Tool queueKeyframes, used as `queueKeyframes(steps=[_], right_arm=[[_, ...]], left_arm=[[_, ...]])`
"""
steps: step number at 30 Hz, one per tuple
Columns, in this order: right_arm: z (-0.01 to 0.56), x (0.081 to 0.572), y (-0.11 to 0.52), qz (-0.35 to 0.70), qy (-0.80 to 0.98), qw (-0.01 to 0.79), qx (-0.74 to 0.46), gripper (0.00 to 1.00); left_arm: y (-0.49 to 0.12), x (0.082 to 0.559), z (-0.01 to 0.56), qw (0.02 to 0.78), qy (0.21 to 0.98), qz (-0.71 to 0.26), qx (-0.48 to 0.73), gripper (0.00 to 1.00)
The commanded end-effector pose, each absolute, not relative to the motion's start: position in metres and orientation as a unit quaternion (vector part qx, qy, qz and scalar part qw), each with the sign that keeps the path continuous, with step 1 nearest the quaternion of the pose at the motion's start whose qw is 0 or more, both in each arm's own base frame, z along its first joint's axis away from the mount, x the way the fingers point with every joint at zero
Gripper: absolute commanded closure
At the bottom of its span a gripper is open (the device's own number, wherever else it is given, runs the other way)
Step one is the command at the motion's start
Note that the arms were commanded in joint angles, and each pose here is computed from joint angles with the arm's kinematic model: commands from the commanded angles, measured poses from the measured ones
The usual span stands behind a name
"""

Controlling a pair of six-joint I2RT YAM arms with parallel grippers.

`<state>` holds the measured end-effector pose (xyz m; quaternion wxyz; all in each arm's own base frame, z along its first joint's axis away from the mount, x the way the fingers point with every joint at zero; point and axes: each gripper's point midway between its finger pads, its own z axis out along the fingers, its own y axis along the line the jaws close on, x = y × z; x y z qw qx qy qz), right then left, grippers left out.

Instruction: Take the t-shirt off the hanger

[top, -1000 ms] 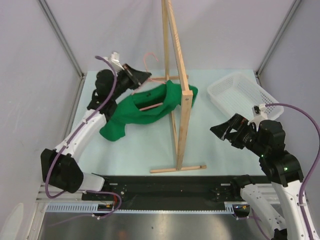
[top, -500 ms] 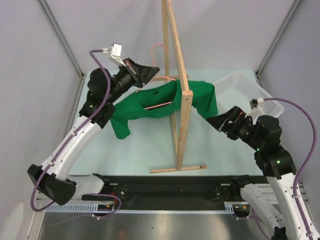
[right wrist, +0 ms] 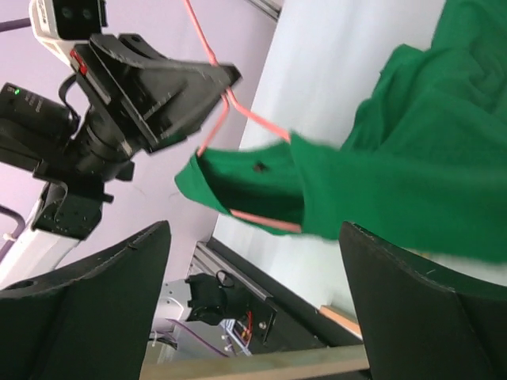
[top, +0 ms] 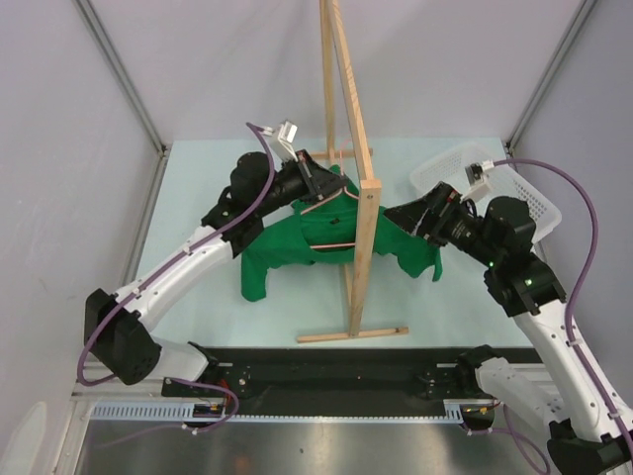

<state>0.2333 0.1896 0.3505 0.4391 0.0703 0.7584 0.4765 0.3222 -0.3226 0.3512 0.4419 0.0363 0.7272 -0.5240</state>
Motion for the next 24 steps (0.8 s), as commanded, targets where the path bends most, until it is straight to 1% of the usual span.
queueKeyframes(steps=[1,2,3,5,7,8,10,12,16,19,21,24], right_arm=[[0.384,0.25,0.208,0.499,0.724,0.475,0.025,0.13],[0.386,0.249,0.215,0.501,0.721,0.479,0.005,0.15],[0.391,0.252,0.217,0.485,0.719,0.498,-0.023,0.17],[0.376,0.26,0.217,0.441,0.744,0.5,-0.045,0.22],[0.377,0.269,0.209,0.383,0.757,0.527,-0.055,0.25],[0.365,0.268,0.203,0.359,0.777,0.515,-0.05,0.26],[0.359,0.269,0.193,0.329,0.785,0.524,-0.024,0.25],[0.357,0.27,0.179,0.308,0.784,0.539,0.015,0.22],[0.348,0.266,0.19,0.318,0.792,0.52,0.017,0.21],[0.343,0.265,0.205,0.296,0.804,0.516,0.001,0.26],[0.335,0.272,0.208,0.258,0.814,0.52,0.006,0.27],[0.331,0.275,0.218,0.229,0.819,0.525,0.002,0.3]], left_arm=[[-0.335,0.306,0.387,0.474,0.682,-0.553,0.069,1.0],[-0.337,0.305,0.387,0.472,0.68,-0.555,0.076,0.99],[-0.34,0.303,0.384,0.47,0.685,-0.55,0.085,1.0],[-0.34,0.302,0.386,0.473,0.685,-0.545,0.097,1.0],[-0.337,0.303,0.387,0.484,0.687,-0.533,0.099,1.0],[-0.334,0.303,0.391,0.49,0.686,-0.529,0.099,1.0],[-0.326,0.308,0.387,0.505,0.696,-0.504,0.088,1.0],[-0.318,0.31,0.39,0.52,0.695,-0.491,0.077,1.0],[-0.312,0.314,0.387,0.533,0.698,-0.475,0.057,1.0],[-0.308,0.313,0.385,0.541,0.702,-0.46,0.046,1.0],[-0.303,0.312,0.386,0.55,0.699,-0.455,0.035,1.0],[-0.297,0.307,0.391,0.56,0.696,-0.448,0.026,1.0]])
